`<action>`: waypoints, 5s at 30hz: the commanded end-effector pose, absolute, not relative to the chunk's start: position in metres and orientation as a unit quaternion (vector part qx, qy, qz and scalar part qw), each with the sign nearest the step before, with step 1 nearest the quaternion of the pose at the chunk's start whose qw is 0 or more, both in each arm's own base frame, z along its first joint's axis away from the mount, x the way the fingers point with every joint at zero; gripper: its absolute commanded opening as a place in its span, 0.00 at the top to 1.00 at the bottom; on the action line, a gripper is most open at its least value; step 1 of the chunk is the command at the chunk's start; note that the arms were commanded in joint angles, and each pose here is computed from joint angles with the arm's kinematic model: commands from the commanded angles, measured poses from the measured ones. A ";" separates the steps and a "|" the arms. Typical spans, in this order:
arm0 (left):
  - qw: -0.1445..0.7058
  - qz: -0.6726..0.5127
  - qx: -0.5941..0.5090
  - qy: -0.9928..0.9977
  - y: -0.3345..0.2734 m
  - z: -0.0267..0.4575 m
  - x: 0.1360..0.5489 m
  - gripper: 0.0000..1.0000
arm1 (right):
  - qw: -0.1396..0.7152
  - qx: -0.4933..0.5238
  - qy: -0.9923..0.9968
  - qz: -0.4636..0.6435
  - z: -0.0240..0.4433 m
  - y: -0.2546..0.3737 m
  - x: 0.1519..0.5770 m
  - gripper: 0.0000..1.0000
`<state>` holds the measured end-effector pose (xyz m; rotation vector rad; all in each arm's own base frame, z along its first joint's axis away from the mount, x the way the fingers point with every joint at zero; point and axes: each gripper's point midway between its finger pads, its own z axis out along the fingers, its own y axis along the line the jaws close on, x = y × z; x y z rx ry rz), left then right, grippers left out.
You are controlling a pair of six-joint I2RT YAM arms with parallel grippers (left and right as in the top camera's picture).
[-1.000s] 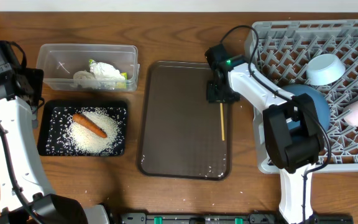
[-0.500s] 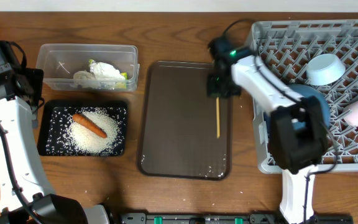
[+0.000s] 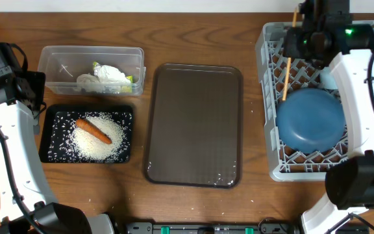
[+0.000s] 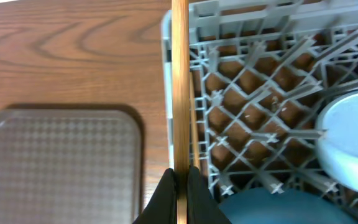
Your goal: Sort waste into correct bins and load items into the dishwasher rack
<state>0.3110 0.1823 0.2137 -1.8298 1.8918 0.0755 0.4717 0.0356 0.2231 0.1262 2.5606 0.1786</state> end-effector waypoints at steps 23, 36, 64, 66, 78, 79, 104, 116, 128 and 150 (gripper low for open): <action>0.248 0.033 -0.673 0.696 0.184 0.212 0.310 0.01 | 0.216 0.032 0.974 0.056 0.150 0.031 0.488 0.68; 0.248 0.033 -0.673 0.696 0.184 0.212 0.310 0.01 | 0.191 0.058 0.972 0.127 0.240 0.056 0.394 0.67; 0.248 0.033 -0.673 0.696 0.184 0.212 0.310 0.01 | 0.248 -0.015 0.966 0.068 0.187 0.092 0.262 0.01; 0.248 0.033 -0.673 0.696 0.184 0.212 0.310 0.01 | 0.243 -0.016 0.967 0.070 0.185 0.094 0.262 0.01; 0.248 0.033 -0.673 0.696 0.184 0.212 0.310 0.01 | 0.193 -0.018 0.980 0.052 0.173 0.085 0.240 0.01; 0.248 0.033 -0.673 0.696 0.184 0.212 0.310 0.01 | 0.189 -0.018 0.980 0.050 0.172 0.085 0.238 0.01; 0.248 0.033 -0.673 0.696 0.184 0.212 0.310 0.01 | 0.394 -0.150 0.897 0.135 0.188 0.131 0.275 0.01; 0.248 0.033 -0.673 0.696 0.184 0.212 0.310 0.01 | 0.583 -0.162 0.779 0.164 0.172 0.127 0.266 0.01; 0.248 0.033 -0.673 0.696 0.184 0.211 0.310 0.01 | 0.638 -0.141 0.739 0.163 0.145 0.104 0.240 0.01; 0.248 0.033 -0.673 0.696 0.184 0.212 0.310 0.01 | 0.657 -0.051 0.751 0.050 0.144 0.036 0.246 0.01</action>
